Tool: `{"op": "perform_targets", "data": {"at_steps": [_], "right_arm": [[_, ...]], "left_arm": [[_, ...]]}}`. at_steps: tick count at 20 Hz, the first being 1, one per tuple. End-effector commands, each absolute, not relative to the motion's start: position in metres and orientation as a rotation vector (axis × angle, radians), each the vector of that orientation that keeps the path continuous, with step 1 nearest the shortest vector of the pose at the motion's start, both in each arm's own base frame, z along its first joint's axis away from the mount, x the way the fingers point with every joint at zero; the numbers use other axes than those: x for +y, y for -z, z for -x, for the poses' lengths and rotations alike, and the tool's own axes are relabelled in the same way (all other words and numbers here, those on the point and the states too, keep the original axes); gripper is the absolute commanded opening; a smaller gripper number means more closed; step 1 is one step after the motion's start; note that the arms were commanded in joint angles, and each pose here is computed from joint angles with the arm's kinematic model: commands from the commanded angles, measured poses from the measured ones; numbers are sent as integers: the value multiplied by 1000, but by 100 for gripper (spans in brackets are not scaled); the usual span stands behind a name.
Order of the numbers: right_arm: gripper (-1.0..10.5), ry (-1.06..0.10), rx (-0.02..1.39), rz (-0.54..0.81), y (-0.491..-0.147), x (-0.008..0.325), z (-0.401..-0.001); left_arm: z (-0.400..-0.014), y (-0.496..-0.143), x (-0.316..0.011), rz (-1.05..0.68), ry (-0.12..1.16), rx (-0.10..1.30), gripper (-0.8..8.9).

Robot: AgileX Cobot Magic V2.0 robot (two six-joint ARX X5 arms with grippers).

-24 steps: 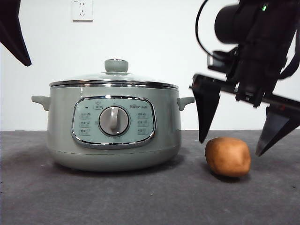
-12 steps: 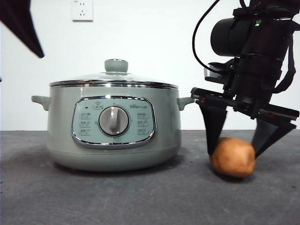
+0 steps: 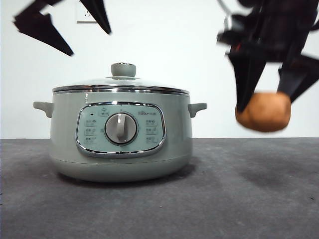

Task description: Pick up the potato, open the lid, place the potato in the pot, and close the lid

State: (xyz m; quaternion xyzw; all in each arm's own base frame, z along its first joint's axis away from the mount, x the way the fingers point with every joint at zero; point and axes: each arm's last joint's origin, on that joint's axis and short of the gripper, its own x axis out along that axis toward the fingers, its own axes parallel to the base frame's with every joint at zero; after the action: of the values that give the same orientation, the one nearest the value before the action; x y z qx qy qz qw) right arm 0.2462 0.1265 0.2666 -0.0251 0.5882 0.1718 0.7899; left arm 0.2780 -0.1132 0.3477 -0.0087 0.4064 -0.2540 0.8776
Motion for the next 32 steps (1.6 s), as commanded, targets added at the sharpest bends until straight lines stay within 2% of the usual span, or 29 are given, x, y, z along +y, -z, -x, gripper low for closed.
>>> {"op": "perform_targets", "data": {"at_steps": [1, 4, 9, 17, 18, 24, 30, 32], "right_arm": [[2, -375, 1240, 48, -282, 120, -232], [2, -343, 1226, 70, -300, 108, -211], [2, -280, 1199, 111, -315, 94, -188], [2, -277, 1188, 110, -319, 91, -183], [2, -277, 1188, 110, -319, 91, -183], [2, -278, 1183, 108, -319, 92, -184], [-1, -287, 1125, 81, -324, 94, -189], [-3, -327, 1112, 53, -332, 99, -195]], "left_arm": [[-295, -337, -131, -34, 516, 880, 688], [-309, -328, -155, -98, 517, 890, 687], [-309, -318, -182, -191, 481, 863, 672], [-309, -319, -187, -240, 460, 821, 34], [-310, -319, -185, -237, 456, 823, -11], [-312, -322, -178, -225, 442, 821, -9], [-293, -362, -163, -195, 442, 708, -9], [-285, -375, -155, -197, 434, 664, -9]]}}
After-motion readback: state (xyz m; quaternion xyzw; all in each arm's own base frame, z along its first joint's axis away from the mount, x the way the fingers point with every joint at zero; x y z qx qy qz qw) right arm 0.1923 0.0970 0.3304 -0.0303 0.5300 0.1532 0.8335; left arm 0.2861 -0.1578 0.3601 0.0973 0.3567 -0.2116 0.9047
